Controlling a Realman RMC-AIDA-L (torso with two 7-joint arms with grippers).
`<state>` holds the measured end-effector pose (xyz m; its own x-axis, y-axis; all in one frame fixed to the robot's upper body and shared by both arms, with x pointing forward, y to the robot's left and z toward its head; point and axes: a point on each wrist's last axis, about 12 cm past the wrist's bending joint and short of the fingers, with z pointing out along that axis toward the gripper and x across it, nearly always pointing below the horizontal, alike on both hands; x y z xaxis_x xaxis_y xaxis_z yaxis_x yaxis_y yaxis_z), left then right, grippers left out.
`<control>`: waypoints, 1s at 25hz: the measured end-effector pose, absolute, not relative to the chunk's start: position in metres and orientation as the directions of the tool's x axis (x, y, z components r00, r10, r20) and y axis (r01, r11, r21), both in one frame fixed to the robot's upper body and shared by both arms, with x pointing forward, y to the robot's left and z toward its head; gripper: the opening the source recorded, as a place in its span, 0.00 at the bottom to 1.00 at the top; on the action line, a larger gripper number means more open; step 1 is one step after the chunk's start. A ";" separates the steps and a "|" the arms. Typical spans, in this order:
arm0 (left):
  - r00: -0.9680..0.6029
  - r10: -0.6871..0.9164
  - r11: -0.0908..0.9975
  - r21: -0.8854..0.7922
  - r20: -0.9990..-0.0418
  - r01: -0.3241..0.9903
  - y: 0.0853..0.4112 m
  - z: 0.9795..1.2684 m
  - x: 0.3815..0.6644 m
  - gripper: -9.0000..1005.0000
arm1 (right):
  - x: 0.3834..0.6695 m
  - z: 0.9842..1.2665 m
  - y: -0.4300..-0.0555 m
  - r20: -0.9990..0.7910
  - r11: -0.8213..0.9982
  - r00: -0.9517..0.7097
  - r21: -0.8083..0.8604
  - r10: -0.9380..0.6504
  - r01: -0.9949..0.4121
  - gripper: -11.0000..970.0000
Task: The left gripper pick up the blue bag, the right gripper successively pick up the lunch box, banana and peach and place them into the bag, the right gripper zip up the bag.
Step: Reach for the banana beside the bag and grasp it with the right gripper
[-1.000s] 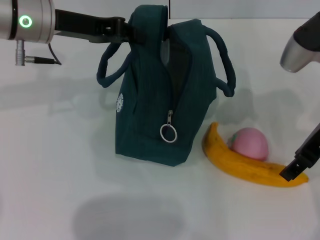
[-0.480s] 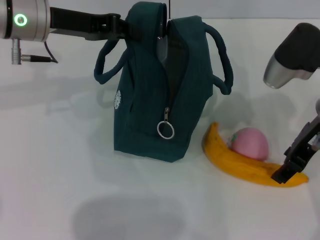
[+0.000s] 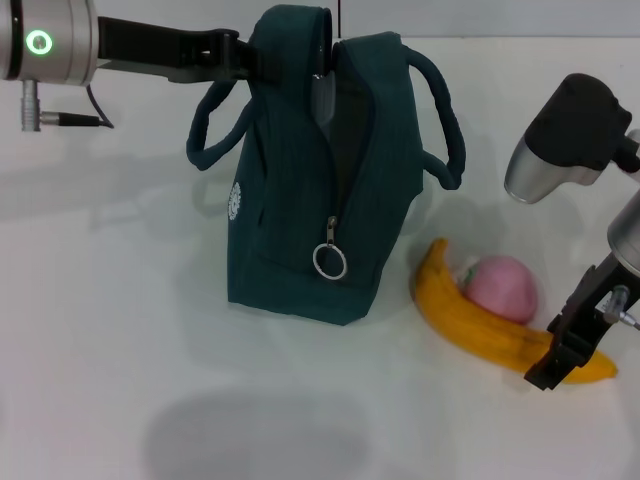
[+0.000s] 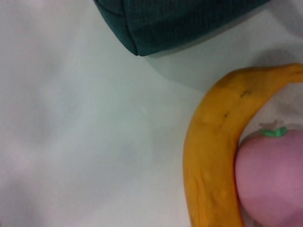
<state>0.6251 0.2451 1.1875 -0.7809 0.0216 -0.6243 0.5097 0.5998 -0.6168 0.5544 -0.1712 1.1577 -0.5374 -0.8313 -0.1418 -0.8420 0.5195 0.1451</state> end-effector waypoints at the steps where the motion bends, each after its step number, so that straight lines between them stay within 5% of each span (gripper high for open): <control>1: -0.781 0.022 0.600 -0.617 -0.624 0.510 0.245 1.187 0.625 0.06 | 0.554 1.157 -0.171 -0.141 0.520 -0.538 0.147 -0.831 -0.842 0.71; 18: -0.787 0.018 0.600 -0.623 -0.617 0.502 0.247 1.184 0.623 0.06 | 0.552 1.150 -0.168 -0.132 0.506 -0.521 0.134 -0.843 -0.852 0.71; 25: -0.787 0.018 0.600 -0.623 -0.616 0.502 0.247 1.184 0.623 0.06 | 0.554 1.150 -0.170 -0.122 0.517 -0.532 0.135 -0.838 -0.845 0.51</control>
